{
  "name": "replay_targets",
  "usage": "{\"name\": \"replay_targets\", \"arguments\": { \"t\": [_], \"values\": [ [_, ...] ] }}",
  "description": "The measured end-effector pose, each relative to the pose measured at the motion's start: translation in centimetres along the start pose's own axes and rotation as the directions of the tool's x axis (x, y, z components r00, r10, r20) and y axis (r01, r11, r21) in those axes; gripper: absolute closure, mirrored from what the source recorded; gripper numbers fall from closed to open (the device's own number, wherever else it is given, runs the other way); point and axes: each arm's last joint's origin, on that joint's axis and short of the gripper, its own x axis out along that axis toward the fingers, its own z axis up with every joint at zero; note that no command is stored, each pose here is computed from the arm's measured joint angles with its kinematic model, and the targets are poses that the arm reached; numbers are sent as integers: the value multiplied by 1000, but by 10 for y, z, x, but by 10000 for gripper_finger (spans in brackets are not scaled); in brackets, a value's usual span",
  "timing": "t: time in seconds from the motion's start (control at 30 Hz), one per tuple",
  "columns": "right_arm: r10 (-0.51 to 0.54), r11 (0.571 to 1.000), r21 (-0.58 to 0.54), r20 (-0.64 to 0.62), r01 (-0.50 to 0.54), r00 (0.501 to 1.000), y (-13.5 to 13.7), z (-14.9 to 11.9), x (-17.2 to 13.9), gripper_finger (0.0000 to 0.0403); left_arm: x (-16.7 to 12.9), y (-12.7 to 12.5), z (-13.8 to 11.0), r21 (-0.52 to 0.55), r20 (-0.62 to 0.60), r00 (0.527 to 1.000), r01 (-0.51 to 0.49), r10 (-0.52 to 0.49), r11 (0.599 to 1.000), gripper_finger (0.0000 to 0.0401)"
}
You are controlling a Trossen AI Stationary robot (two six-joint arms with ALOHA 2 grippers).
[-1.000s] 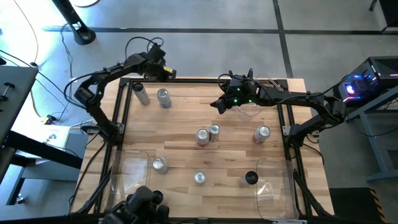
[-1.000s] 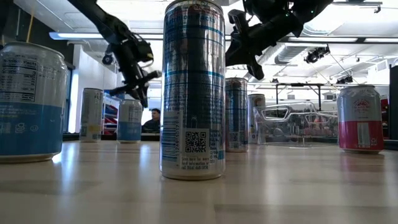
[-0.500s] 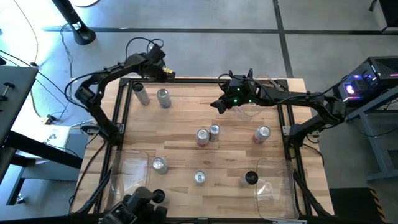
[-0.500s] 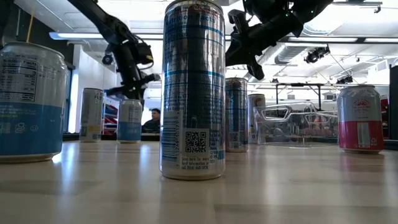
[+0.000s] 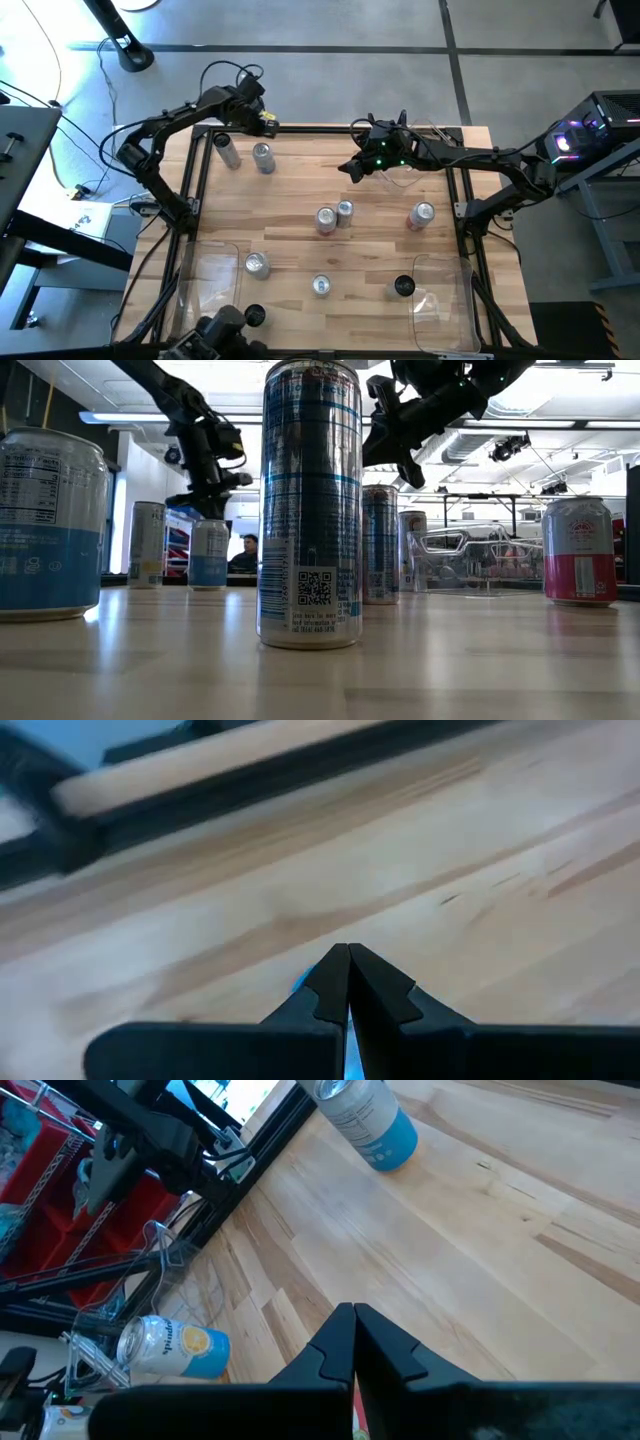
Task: Sort soda cans
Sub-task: Move the top blue-white soda can to the middle left of the table
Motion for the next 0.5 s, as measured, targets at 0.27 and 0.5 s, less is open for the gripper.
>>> {"name": "replay_targets", "arguments": {
  "t": [0.27,0.5],
  "values": [
    [2,1000,2,-4,-2,1000,1,-1,1,403,19,1,-1,-15,-71,997,-26,25,1000,401],
    [2,1000,0,-4,-2,1000,1,-1,1,403,20,-2,-4,-10,-94,996,-3,2,1000,401]
  ]
}}
